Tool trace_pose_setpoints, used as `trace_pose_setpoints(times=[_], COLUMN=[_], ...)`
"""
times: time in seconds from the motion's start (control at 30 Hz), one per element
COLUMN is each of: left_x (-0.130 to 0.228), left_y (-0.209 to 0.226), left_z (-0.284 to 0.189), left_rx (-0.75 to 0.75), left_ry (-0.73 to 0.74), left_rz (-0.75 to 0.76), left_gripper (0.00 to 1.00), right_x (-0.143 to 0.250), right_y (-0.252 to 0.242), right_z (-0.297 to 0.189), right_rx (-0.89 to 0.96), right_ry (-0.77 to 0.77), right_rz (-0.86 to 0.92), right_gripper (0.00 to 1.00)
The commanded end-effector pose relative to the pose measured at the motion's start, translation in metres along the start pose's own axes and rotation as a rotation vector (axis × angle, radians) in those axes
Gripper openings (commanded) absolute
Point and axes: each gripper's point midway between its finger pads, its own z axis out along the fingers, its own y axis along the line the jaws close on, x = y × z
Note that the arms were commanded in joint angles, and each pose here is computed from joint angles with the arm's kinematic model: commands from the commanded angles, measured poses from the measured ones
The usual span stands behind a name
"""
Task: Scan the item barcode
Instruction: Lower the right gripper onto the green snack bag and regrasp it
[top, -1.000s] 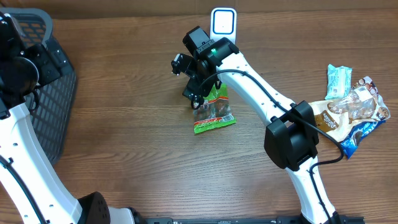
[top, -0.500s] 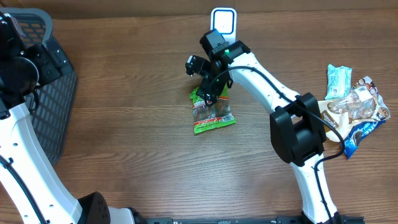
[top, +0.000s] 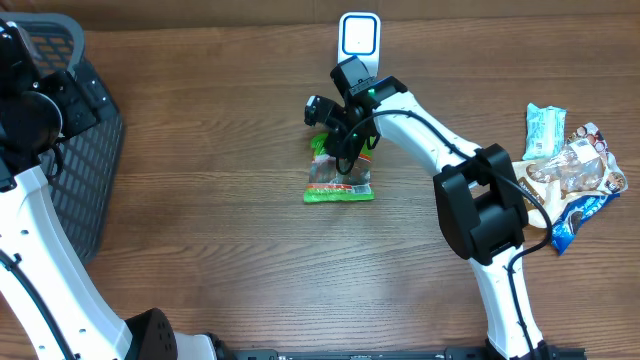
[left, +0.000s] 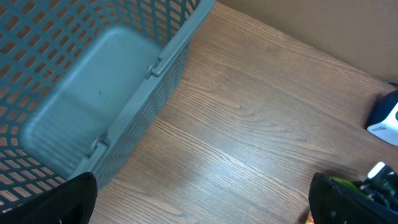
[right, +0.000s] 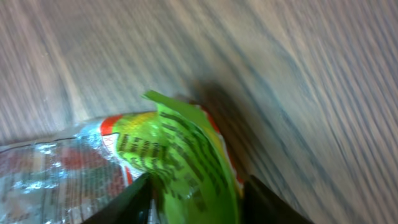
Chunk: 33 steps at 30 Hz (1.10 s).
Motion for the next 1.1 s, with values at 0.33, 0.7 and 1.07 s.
trace_pose_setpoints(times=[0.33, 0.7, 1.07], left_x=[-0.003, -0.003, -0.003], left_y=[-0.001, -0.001, -0.001], left_z=[-0.003, -0.003, -0.003], left_rx=[0.006, 0.006, 0.006], left_ry=[-0.013, -0.013, -0.013], left_rz=[-0.004, -0.004, -0.004], left_gripper=[1.00, 1.00, 1.00], right_x=[0.074, 0.086, 0.074], right_y=[-0.003, 0.004, 0.044], right_z=[-0.025, -0.035, -0.010], right_rx=[-0.029, -0.201, -0.400], right_ry=[0.229, 0.238, 0.187], right_rz=[1.240, 1.171, 1.033], right_gripper=[0.51, 0.98, 0.33])
